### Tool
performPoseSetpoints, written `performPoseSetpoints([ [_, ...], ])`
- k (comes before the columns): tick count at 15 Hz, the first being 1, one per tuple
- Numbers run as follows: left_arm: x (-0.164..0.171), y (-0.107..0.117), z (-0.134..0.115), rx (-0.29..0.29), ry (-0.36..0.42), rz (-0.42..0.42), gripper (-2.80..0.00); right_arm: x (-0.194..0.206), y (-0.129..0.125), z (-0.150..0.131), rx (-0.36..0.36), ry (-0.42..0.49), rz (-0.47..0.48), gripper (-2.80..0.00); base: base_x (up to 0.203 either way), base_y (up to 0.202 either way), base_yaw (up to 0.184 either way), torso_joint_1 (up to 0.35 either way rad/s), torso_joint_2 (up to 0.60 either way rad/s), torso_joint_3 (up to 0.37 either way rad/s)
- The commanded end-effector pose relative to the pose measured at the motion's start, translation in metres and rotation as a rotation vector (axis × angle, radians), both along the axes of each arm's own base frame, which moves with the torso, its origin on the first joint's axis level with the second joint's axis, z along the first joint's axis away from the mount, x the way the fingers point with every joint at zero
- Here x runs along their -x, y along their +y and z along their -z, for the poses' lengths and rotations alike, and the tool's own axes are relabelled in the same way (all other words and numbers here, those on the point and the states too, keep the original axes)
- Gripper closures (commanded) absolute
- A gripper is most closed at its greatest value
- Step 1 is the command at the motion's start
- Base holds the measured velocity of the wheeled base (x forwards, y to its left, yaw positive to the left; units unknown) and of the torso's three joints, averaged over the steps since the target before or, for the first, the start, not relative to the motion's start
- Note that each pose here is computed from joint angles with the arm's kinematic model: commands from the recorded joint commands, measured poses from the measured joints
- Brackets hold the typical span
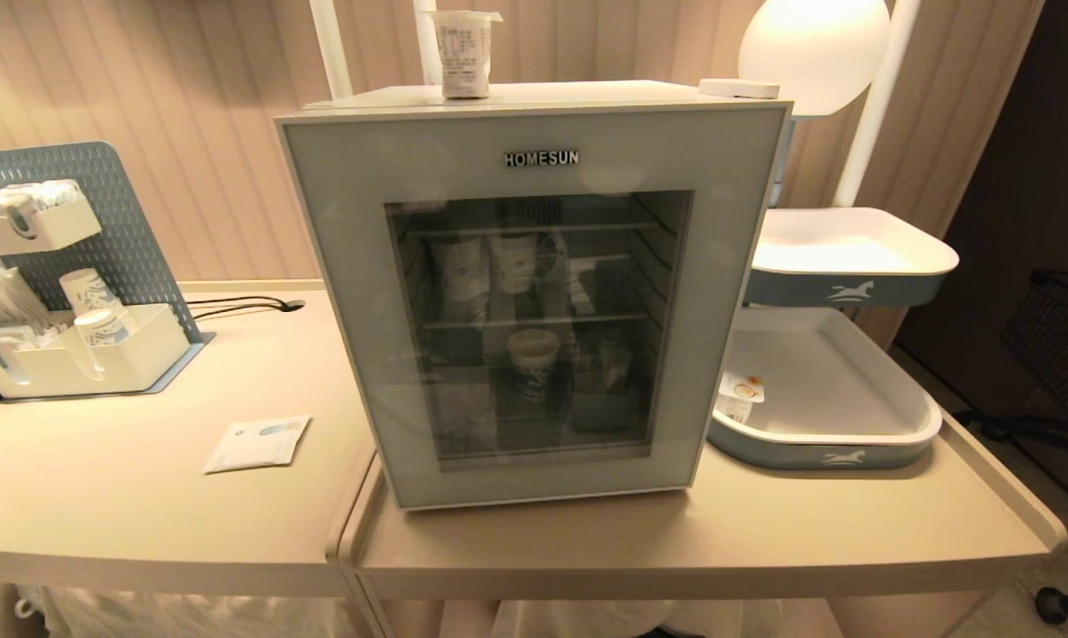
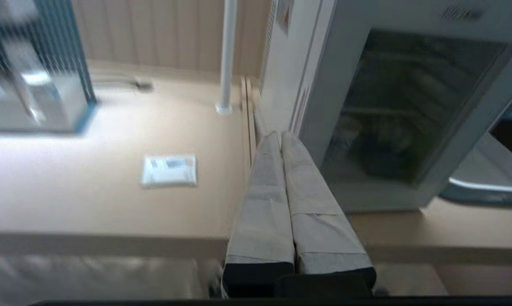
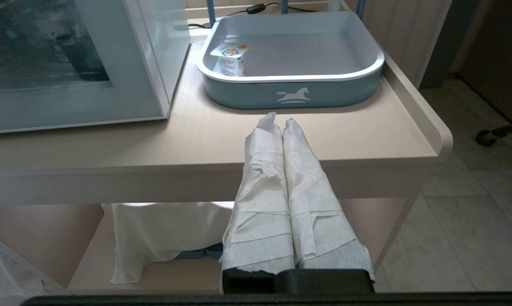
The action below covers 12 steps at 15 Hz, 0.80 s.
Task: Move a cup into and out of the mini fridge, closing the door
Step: Open the freezer door
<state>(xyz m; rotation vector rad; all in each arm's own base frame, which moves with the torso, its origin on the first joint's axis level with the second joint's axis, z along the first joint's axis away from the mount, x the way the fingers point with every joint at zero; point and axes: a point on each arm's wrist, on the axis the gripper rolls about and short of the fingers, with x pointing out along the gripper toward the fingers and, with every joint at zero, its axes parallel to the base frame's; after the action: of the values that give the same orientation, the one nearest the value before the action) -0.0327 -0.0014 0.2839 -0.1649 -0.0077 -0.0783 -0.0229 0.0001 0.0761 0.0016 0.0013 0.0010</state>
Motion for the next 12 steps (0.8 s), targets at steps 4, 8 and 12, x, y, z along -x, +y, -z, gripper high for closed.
performPoseSetpoints([
  [4, -0.179, -0.002, 0.011, 0.110, 0.518, 0.107, 0.00, 0.000, 0.000, 0.000, 0.000, 0.002, 0.000, 0.00, 0.000, 0.000, 0.000, 0.000, 0.00, 0.000],
  [8, -0.278, 0.007, 0.045, 0.300, 0.674, 0.538, 0.00, 0.000, 0.000, 0.000, 0.000, 0.002, -0.001, 0.00, 0.000, 0.000, 0.000, 0.000, 0.00, 0.000],
  [12, -0.329, 0.023, 0.074, 0.254, 0.540, 0.770, -2.80, 0.000, 0.000, 0.000, 0.000, 0.002, -0.001, 0.00, 0.000, 0.000, 0.000, 0.000, 0.00, 0.000],
])
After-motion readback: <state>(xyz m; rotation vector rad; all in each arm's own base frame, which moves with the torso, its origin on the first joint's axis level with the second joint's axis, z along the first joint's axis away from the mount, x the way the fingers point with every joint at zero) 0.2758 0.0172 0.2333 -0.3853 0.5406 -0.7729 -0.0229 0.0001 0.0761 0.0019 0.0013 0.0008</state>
